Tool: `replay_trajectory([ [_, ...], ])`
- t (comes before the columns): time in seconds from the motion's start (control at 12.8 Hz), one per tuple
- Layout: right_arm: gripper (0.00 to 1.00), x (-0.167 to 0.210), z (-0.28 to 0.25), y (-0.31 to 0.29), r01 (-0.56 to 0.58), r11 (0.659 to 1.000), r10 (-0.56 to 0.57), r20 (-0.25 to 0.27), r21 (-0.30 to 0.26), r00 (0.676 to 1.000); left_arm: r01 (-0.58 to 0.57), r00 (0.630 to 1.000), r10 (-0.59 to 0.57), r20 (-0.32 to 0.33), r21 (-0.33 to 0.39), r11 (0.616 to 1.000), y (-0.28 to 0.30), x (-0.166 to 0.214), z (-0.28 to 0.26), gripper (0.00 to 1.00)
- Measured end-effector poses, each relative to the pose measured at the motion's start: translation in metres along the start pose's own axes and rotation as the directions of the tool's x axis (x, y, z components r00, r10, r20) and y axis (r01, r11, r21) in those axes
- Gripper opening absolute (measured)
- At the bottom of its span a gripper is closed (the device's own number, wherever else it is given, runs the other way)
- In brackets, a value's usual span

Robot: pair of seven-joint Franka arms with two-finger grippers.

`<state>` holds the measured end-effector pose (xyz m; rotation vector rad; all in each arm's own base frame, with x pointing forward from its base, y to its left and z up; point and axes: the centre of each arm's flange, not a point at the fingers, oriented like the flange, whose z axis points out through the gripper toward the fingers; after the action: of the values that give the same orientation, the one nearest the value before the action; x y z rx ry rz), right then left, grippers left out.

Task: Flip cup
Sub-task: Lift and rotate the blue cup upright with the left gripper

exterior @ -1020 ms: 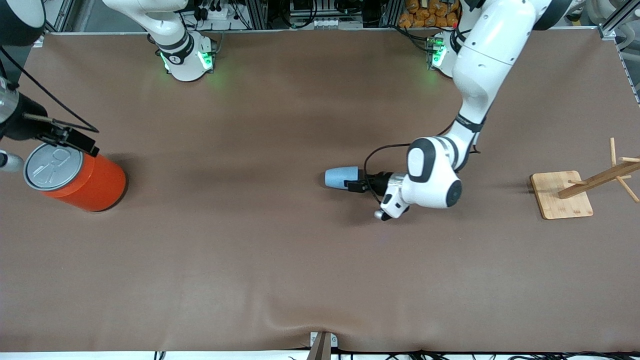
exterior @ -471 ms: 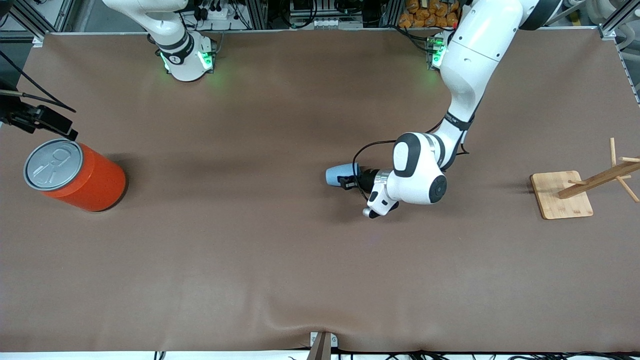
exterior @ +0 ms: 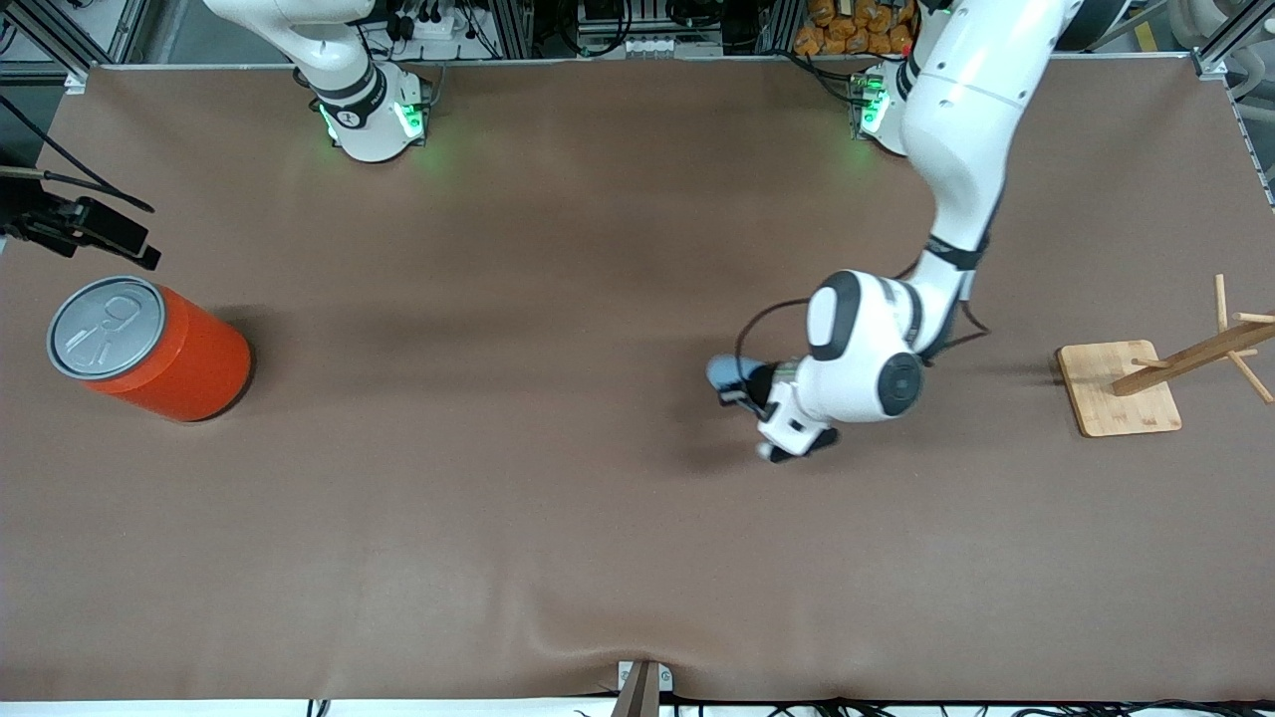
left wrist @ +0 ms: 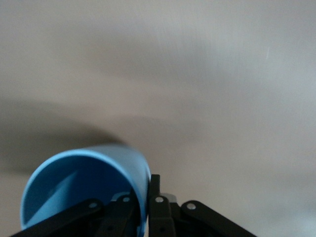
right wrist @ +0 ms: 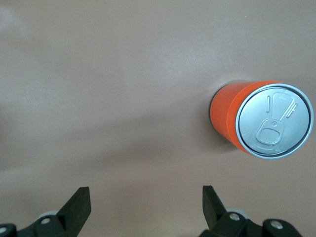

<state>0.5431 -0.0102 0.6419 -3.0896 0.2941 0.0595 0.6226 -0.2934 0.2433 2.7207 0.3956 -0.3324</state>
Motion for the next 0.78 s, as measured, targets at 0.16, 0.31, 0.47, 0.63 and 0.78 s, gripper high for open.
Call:
replay_trajectory([
  [0.16, 1.00, 0.000, -0.003, -0.006, 0.021, 1.000, -0.021, -0.007, 0.001, 1.000, 0.016, 0.993, -0.011, -0.114, 0.041, 0.999, -0.031, 0.030, -0.059, 0.05],
  [0.31, 1.00, -0.002, -0.016, -0.013, 0.038, 0.999, -0.039, -0.031, -0.006, 0.999, 0.031, 0.974, 0.004, -0.227, 0.150, 0.988, -0.073, 0.059, -0.108, 0.05],
  [0.47, 1.00, -0.007, -0.018, -0.021, 0.057, 0.997, -0.058, -0.023, -0.046, 0.998, 0.041, 0.955, 0.043, -0.293, 0.273, 0.961, -0.107, 0.077, -0.135, 0.05],
  [0.63, 1.00, -0.008, -0.017, -0.025, 0.066, 0.995, -0.068, -0.018, -0.071, 0.998, 0.041, 0.946, 0.078, -0.315, 0.354, 0.934, -0.126, 0.086, -0.145, 0.05],
  [0.78, 1.00, -0.007, -0.016, -0.022, 0.061, 0.996, -0.062, -0.016, -0.071, 0.998, 0.044, 0.934, 0.102, -0.343, 0.392, 0.919, -0.140, 0.094, -0.153, 0.05],
])
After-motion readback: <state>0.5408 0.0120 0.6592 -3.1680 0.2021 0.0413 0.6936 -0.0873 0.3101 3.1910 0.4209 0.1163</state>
